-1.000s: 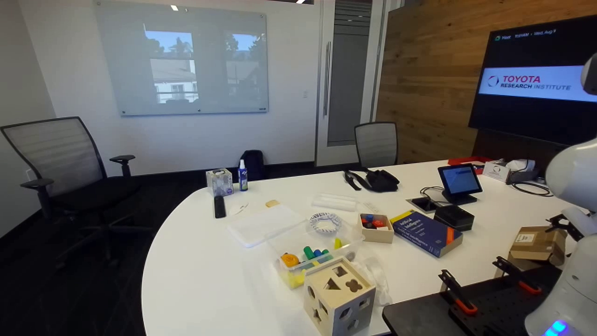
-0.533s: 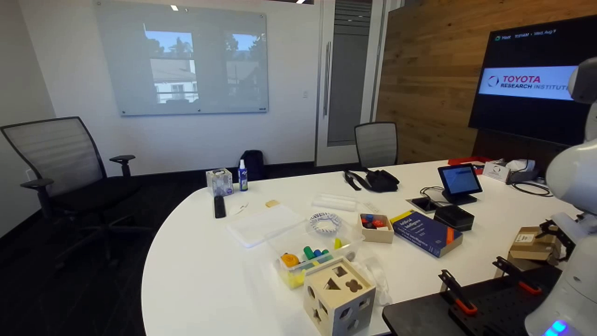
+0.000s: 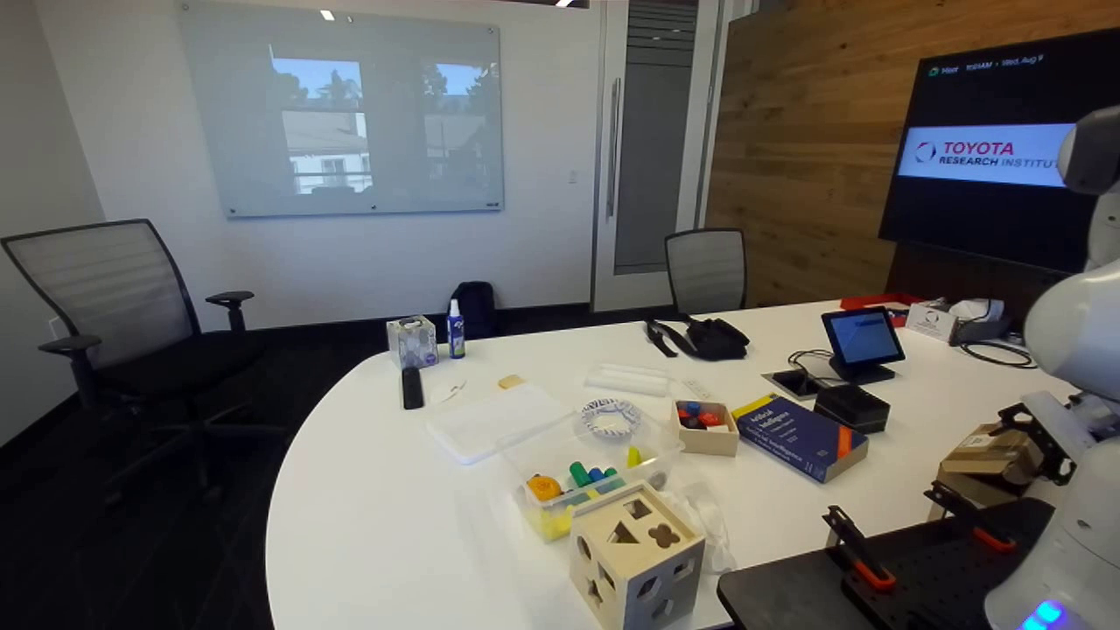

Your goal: Press the center button of the black object next to the book, open the cardboard box, remove the cable and put it on the table

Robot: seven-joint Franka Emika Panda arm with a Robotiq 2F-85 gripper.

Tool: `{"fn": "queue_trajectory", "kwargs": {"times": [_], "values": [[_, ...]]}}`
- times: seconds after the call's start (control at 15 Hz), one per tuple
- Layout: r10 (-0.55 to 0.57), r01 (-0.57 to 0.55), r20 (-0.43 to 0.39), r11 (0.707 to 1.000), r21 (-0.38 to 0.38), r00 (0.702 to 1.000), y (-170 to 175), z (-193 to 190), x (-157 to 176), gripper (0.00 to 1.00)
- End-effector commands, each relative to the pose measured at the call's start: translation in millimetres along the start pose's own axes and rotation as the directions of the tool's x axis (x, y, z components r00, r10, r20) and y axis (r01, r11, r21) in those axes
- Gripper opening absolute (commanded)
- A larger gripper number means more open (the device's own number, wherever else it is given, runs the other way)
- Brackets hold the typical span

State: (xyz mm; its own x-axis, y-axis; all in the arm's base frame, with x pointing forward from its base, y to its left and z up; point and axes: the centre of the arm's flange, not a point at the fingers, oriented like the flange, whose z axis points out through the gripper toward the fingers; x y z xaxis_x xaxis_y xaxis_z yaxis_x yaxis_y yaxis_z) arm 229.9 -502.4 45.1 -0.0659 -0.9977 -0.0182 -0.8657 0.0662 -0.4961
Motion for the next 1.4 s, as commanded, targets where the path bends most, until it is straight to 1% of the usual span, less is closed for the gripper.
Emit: {"fn": "queue_trajectory", "kwargs": {"times": [0.0,0.13,0.47,0.67,0.8,0.93,1.13,1.33], "values": [[0.005,-0.006,0.017,0.997,0.081,1.000,-12,-12,-1,1.00],[0.012,-0.017,0.045,0.994,0.108,0.999,-18,-15,-1,1.00],[-0.013,-0.009,0.101,0.977,0.214,0.995,-46,-15,-13,1.00],[-0.019,-0.019,0.138,0.962,0.272,0.990,-68,-6,-26,1.00],[-0.051,-0.007,0.176,0.949,0.315,0.983,-77,7,-36,1.00],[-0.104,0.027,0.209,0.939,0.342,0.972,-77,23,-44,1.00],[-0.173,0.077,0.232,0.925,0.372,0.957,-73,46,-54,1.00],[-0.207,0.103,0.244,0.919,0.380,0.947,-64,68,-59,1.00]]}}
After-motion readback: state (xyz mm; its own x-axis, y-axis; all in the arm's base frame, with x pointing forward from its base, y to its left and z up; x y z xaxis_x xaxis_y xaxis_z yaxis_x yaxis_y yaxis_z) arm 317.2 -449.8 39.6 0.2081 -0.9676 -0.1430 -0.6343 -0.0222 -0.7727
